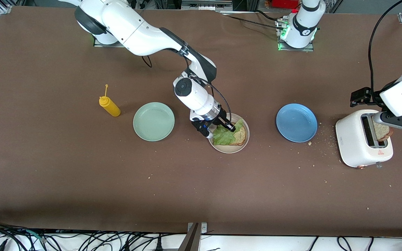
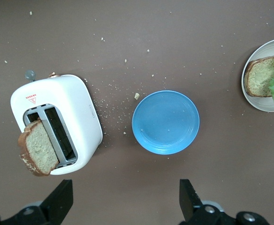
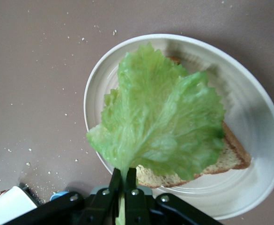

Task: Make sandwich in beige plate with both arms
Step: 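Lower the lettuce onto the toast and open the right gripper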

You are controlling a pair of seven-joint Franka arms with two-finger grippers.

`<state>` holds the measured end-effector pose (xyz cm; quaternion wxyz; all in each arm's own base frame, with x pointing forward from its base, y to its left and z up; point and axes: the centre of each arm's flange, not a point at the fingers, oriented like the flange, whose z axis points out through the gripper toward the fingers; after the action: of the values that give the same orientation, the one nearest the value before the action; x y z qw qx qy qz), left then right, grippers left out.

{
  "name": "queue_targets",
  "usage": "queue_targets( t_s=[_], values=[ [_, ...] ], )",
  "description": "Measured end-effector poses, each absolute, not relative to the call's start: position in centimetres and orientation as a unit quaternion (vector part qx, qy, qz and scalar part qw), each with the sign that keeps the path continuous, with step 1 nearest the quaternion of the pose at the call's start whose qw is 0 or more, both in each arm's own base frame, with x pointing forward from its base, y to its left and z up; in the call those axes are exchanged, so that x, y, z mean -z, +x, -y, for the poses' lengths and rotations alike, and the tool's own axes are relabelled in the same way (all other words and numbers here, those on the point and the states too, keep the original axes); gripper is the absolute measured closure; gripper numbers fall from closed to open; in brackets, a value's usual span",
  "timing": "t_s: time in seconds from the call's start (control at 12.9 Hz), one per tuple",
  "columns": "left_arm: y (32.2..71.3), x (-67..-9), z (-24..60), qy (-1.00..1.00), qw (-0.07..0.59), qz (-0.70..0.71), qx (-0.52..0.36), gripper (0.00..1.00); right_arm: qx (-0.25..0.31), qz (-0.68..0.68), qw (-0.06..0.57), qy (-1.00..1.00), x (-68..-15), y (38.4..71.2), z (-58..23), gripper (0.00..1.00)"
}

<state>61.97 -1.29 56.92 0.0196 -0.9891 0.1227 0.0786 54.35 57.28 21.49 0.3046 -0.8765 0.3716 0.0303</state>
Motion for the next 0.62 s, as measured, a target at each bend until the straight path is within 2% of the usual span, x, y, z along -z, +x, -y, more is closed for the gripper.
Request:
queue_targets(
  t_s=[0.54, 0.62],
  values=[
    [62.0, -56.9, 1.3, -0.989, 0.02, -0.123, -0.079, 0.0, -0.032, -0.376, 0.307, -0.874, -22.9, 54.9, -57.5, 0.09],
    [62.0, -56.9, 1.3, -0.989, 0.02, -0.123, -0.079, 0.0, -0.038, -0.373, 0.296, -0.878, -23.8, 55.2, -57.5, 0.02]
  ],
)
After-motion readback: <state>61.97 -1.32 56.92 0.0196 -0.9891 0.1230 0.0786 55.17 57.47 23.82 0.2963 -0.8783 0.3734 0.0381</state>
